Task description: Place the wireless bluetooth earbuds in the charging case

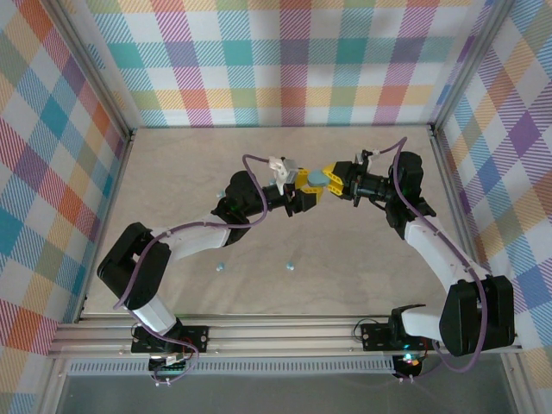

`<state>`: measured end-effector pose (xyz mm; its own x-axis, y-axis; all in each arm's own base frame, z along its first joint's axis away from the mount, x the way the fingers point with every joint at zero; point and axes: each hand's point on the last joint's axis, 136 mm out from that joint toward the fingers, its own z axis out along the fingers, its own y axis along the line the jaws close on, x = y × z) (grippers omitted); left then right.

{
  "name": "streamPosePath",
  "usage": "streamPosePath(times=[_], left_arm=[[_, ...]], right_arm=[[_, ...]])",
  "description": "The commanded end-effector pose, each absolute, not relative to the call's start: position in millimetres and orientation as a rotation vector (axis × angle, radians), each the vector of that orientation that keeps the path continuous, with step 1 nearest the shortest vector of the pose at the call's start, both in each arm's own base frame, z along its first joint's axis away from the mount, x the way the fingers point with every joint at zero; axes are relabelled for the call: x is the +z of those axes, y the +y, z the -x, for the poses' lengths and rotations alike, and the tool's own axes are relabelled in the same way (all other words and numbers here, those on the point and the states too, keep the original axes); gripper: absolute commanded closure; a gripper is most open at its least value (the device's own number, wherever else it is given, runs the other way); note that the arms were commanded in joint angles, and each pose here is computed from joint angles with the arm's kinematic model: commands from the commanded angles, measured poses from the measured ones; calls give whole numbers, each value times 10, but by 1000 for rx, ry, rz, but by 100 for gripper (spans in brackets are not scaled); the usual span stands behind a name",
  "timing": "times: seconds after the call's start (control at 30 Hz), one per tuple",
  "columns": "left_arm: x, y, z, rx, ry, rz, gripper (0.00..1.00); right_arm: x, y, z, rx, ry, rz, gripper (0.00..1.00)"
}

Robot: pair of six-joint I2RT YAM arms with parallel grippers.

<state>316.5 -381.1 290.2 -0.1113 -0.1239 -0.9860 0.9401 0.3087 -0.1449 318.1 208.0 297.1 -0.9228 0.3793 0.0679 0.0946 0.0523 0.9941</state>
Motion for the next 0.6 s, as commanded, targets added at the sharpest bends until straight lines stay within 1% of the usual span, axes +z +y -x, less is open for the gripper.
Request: streamPosePath(times=[0.0, 0.23, 0.37, 0.47, 0.57], left_arm=[[3061, -3799, -3163, -1119, 1299, -835, 48], [3094, -3807, -3158, -1130, 1290, -837, 50], [3100, -3809, -3158, -1138, 1290, -833, 47], [3103, -3806, -3160, -1137, 1290, -830, 46], [3111, -3807, -3161, -1138, 1288, -828, 49]], right_arm=[[3027, 2100, -3131, 1974, 2097, -444, 100], [2994, 2111, -3136, 1977, 2107, -444, 100], [2977, 2111, -3136, 1977, 2111, -449, 100], [2982, 2112, -3141, 1977, 2109, -446, 100], [2970, 2115, -3142, 1976, 2112, -447, 100]])
